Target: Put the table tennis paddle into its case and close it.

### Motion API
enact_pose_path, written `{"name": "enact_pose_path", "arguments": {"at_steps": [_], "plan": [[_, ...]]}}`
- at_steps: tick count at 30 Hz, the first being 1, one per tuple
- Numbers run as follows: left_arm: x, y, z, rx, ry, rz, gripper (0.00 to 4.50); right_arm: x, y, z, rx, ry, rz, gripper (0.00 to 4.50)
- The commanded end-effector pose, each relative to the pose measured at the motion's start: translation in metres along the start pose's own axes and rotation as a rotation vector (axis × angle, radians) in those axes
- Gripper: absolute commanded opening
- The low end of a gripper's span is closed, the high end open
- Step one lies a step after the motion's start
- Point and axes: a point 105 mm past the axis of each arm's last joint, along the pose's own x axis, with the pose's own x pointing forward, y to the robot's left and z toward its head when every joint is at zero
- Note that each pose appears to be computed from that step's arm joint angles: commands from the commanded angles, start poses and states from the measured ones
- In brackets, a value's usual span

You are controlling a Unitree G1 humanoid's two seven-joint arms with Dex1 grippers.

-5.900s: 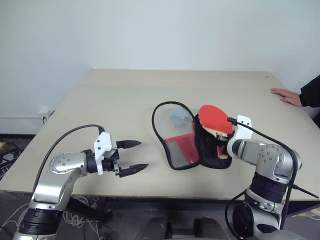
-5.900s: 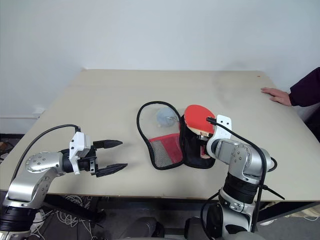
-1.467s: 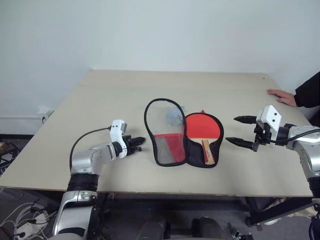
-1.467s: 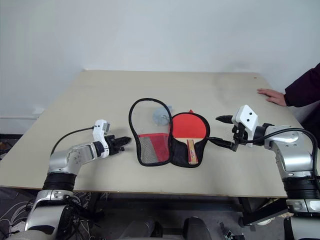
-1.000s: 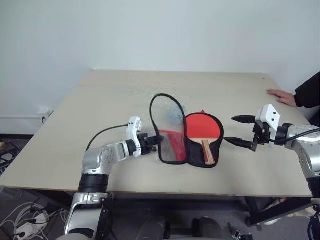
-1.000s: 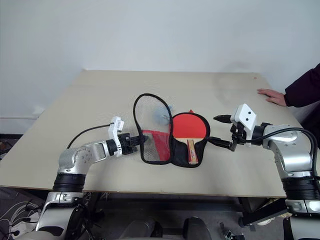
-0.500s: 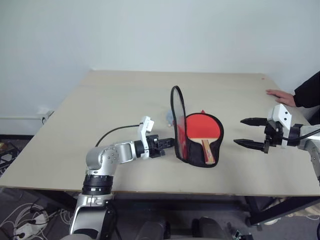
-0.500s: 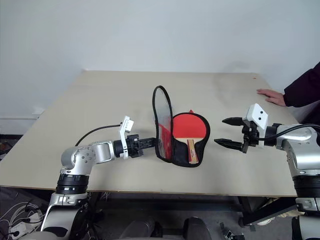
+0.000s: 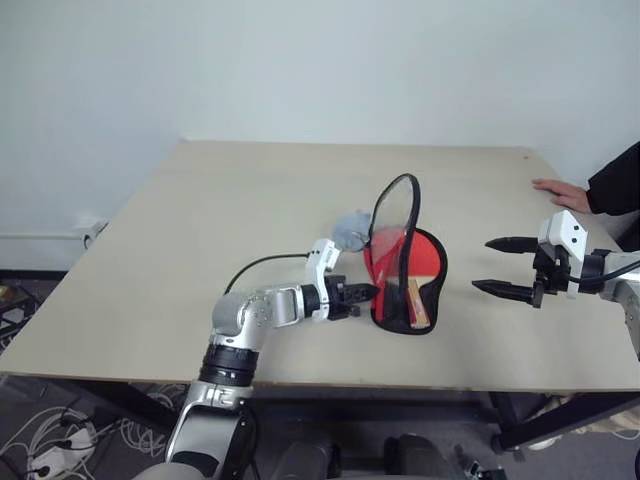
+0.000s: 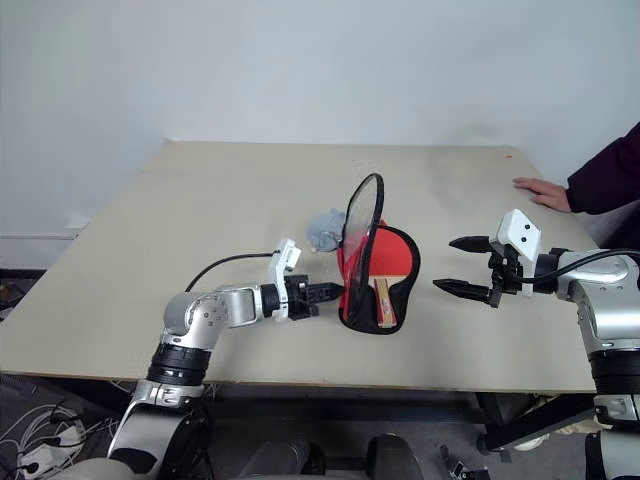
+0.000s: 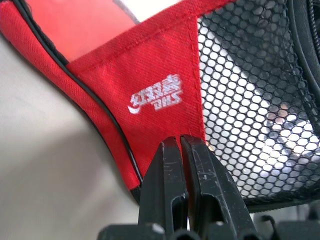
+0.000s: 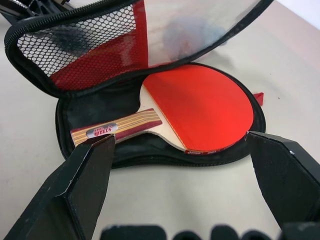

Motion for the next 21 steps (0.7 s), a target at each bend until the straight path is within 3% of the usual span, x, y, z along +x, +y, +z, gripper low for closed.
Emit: {"name": "enact_pose_path", "arguments": {"at_steps": [1, 12, 21], "plan": [[0.000, -0.002, 0.012, 0.045, -0.032, 0.006, 0.02, -0.007, -0.006, 0.011, -0.045, -0.022, -0.029, 4.50], [-0.001, -0.002, 0.014, 0.043, -0.046, 0.022, 0.02, -0.006, -0.004, 0.010, -0.040, -0.024, -0.021, 4.50], [-0.028, 0.000, 0.027, -0.055, -0.100, 0.014, 0.02, -0.004, 0.000, 0.009, -0.025, -0.027, -0.016, 4.50]]}}
